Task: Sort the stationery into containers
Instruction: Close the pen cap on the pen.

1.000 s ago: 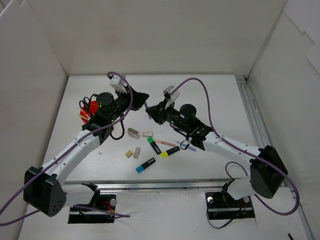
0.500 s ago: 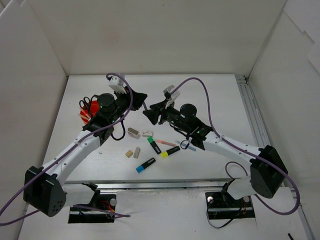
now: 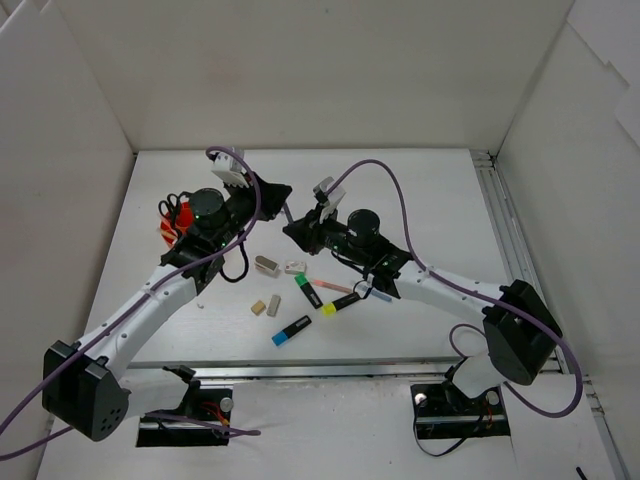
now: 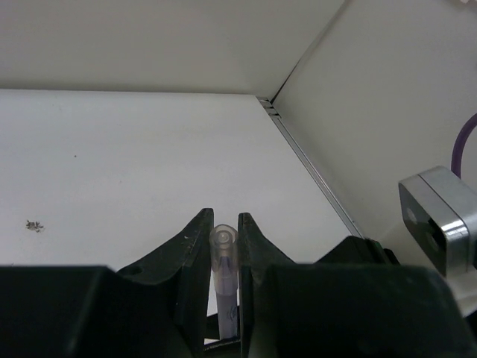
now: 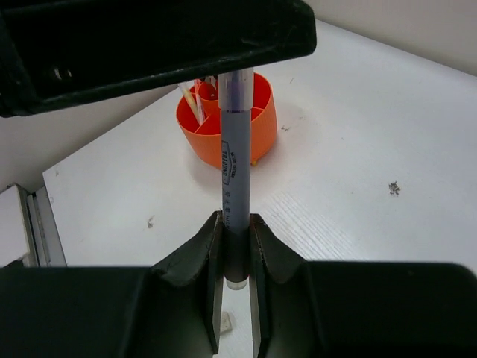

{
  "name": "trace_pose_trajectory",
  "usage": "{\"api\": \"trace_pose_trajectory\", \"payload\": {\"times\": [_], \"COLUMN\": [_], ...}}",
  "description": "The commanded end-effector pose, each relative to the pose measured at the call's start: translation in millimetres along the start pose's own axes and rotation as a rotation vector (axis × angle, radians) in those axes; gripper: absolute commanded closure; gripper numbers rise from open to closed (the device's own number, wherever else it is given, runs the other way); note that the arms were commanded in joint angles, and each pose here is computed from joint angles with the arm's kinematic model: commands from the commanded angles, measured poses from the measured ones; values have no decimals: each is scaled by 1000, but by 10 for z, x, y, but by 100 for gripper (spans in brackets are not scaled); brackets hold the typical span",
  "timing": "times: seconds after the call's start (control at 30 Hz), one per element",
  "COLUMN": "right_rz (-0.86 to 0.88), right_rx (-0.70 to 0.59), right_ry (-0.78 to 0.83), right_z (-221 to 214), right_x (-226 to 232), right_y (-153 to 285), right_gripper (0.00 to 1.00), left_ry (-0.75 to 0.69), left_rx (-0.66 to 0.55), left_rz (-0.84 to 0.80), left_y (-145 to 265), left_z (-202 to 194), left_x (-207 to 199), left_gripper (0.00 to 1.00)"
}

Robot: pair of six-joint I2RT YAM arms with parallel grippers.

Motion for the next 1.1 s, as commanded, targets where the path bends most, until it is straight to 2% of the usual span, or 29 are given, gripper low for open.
{"api": "trace_pose_trajectory", "payload": {"times": [0.0,0.23,0.57,0.73,0.83,0.97,1.07], "right_rz": [17,6,-20,23,52,63,48], "right_rx": [-168,-250,-388,-438,-461,-495,-508], "right_ry": [46,130,195,213,217,223,233], "right_z": [521,708,1303,1507,1581,1696,1732], "right_x": [70,66,-167,-150,-134,-141,-175], "right_y": [-65,-14,105,141,158,218,278], "right_gripper": [100,100,100,100,100,100,100], "left_ry": [-9,0,32,31,0,0,-3], "left_rx": [-91,-24,237,307,371,408,416], "left_rz": [-82,-97,-180,-201,-274,-358,-316], "left_y": [51,-64,-23,-25,-41,-17,14], "left_z": [244,74,-742,-1039,-1237,-1434,-1516], "left_x": [-219,-189,-78,-17,-15,7,100], "left_gripper": [100,100,100,100,100,100,100]}}
Point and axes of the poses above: each gripper's point midway between its finger pads, its own y axis back along the fingers, its own x axis along the line the jaws close on, z = x × y, the point moved 5 cm from there along y, back along the fingers, and after that the axes turned 4 degrees about y, right-handed, at the moved point
